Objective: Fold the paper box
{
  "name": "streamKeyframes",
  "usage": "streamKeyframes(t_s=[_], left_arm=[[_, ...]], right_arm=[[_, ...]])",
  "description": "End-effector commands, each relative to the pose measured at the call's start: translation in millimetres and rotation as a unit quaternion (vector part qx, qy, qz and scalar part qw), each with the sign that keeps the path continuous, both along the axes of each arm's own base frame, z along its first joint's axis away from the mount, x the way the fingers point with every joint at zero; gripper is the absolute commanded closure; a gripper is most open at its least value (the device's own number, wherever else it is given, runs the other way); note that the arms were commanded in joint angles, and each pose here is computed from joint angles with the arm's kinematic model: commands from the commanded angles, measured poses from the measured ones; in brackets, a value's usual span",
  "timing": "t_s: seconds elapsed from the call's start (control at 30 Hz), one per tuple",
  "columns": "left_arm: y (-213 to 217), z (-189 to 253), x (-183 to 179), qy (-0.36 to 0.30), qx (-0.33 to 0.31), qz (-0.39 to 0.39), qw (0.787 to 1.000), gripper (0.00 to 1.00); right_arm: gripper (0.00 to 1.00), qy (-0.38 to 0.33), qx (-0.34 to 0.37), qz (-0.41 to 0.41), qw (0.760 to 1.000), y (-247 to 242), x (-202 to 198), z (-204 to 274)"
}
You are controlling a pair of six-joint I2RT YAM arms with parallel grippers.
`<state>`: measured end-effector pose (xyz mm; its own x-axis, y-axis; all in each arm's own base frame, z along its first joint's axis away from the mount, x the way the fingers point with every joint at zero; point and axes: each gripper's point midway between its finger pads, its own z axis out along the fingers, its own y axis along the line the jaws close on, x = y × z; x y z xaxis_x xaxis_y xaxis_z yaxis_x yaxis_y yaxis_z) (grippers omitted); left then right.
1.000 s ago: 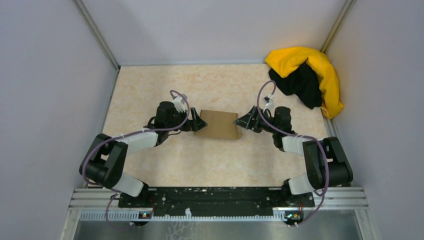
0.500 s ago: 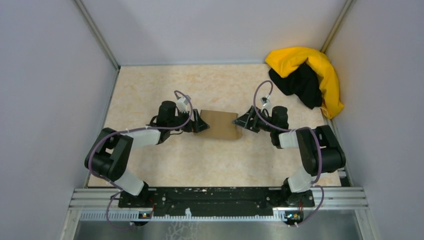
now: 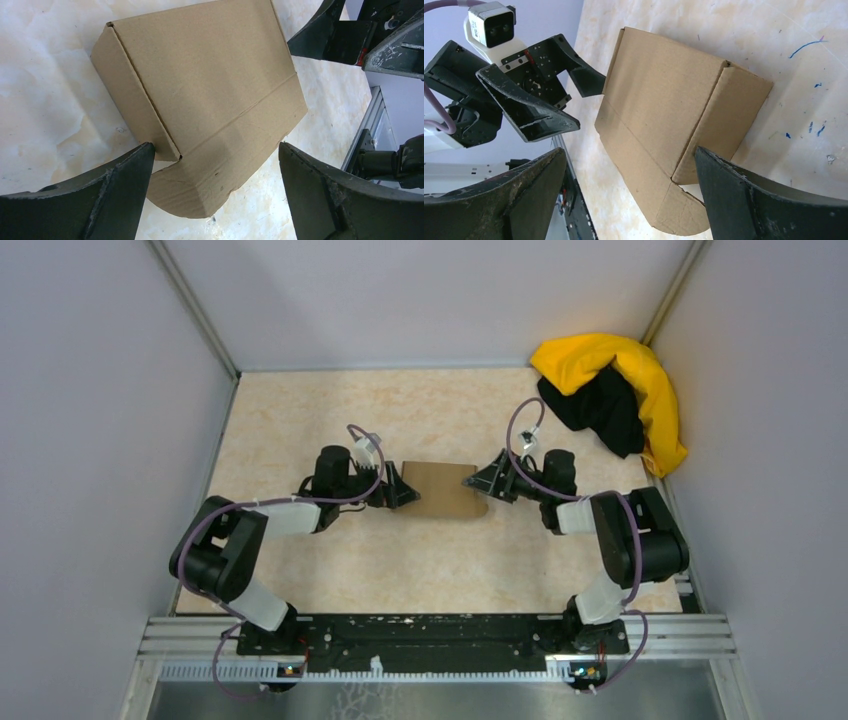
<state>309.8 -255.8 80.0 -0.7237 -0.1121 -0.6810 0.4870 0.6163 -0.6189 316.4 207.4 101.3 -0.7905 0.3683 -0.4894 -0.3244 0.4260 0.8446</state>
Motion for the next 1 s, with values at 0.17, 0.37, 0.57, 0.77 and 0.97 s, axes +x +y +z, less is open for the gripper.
streamKeyframes(t_s=[0.17, 0.37, 0.57, 0.77, 0.97], left_arm=[[-3, 7, -4, -0.009, -0.019, -0.013, 1.000, 0.01], [-3, 3, -6, -0.005, -0.017, -0.013, 1.000, 0.01], [-3, 3, -7, -0.005, -0.018, -0.016, 1.000, 0.01], [-7, 8, -10, -0.007, -0.022, -0.023, 0.999, 0.01], [-11, 14, -15, -0.011, -0.022, -0.031, 0.999, 0.01]], right_arm=[[0.01, -0.026, 0.003, 0.009, 1.000, 1, -1, 3], [0.01, -0.014, -0.010, 0.005, 1.000, -1, 0, -7], [0.01, -0.010, -0.009, 0.005, 1.000, 0, 3, -10], [0.01, -0.014, 0.006, 0.013, 1.000, 3, 1, -5], [0.01, -0.024, 0.016, 0.022, 0.999, 5, -4, 6]])
